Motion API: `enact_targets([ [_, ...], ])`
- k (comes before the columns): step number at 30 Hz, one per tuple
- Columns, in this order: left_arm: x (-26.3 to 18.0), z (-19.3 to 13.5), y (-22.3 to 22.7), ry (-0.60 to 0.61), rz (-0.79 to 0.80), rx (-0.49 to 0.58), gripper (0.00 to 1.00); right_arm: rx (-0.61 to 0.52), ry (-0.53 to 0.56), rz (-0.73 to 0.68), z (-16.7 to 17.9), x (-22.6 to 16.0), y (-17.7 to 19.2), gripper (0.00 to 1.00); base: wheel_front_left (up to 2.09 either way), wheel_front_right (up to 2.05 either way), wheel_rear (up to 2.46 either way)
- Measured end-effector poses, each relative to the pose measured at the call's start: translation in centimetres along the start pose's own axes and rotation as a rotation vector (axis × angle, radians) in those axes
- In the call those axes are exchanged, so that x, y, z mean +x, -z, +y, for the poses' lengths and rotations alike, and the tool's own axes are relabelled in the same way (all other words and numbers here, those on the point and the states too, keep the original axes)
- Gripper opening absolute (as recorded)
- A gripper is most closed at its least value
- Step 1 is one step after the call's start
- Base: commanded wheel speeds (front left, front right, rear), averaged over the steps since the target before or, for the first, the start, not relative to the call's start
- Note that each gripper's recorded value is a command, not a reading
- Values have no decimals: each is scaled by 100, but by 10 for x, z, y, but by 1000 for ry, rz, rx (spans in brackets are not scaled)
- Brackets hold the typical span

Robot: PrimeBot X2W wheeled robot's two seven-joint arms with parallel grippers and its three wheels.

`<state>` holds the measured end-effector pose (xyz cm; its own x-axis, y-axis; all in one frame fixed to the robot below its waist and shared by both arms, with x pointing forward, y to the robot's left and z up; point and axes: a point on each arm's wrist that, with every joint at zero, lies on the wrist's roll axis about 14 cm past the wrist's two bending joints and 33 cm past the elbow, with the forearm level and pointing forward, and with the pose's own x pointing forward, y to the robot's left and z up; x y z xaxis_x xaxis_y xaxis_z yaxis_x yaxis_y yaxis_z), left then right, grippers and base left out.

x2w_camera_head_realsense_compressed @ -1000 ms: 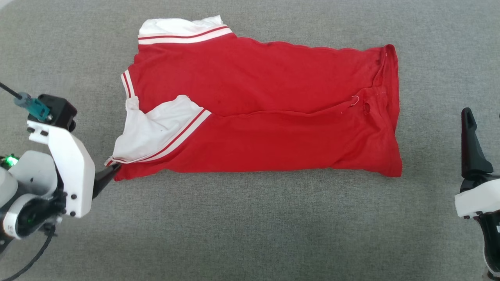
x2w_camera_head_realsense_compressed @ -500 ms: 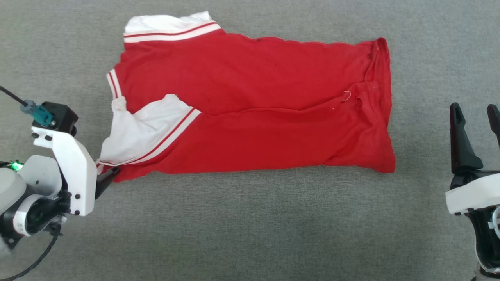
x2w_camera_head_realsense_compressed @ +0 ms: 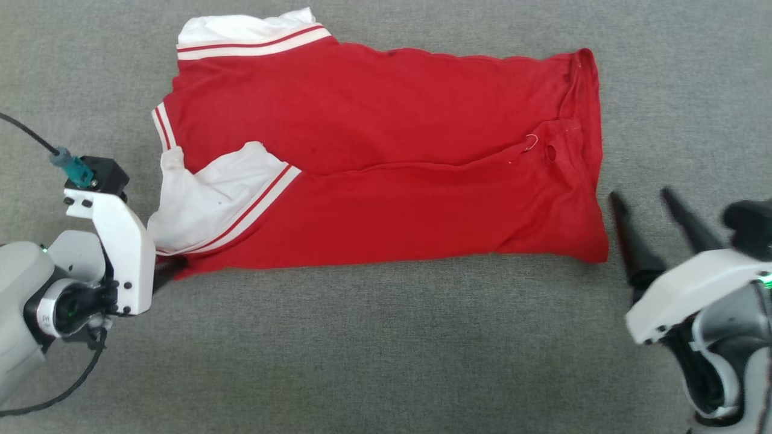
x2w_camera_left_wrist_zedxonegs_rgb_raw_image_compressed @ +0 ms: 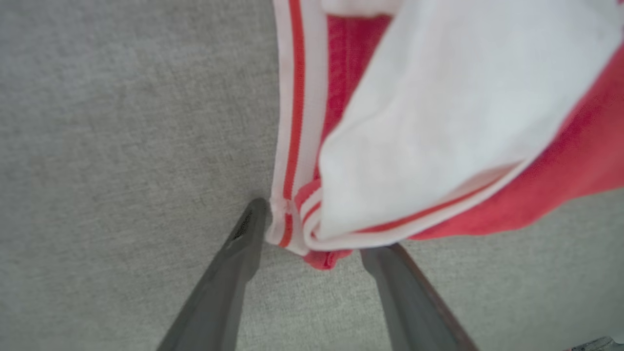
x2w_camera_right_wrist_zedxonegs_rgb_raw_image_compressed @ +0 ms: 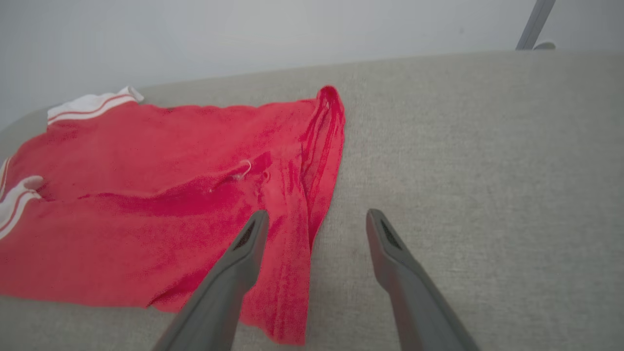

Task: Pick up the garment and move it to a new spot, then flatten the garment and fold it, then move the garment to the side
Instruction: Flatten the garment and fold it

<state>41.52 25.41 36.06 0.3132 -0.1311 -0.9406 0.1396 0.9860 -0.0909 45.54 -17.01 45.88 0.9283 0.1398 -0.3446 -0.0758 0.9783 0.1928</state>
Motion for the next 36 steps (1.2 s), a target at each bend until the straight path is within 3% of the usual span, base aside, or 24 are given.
enact_targets([
  [1,2,-1,0,8,3,2,0,3,-22,89,7,2,17,100,0,0,0],
  [10,10,-4,-2,38,10,6,0,-72,-56,403,21,14,67,100,0,0,0],
  [19,14,-3,-1,48,4,2,0,-142,-94,610,29,25,99,100,0,0,0],
  [20,15,-3,-1,50,4,0,0,-153,-94,633,28,25,101,82,0,0,0],
  [21,15,-3,0,50,4,-3,0,-170,-96,652,28,25,103,14,0,0,0],
  [22,15,-2,0,50,-2,-5,0,-181,-98,666,28,25,104,0,0,0,0],
  [36,-12,2,0,46,-45,-28,0,-241,-136,747,24,-1,82,0,0,0,0],
])
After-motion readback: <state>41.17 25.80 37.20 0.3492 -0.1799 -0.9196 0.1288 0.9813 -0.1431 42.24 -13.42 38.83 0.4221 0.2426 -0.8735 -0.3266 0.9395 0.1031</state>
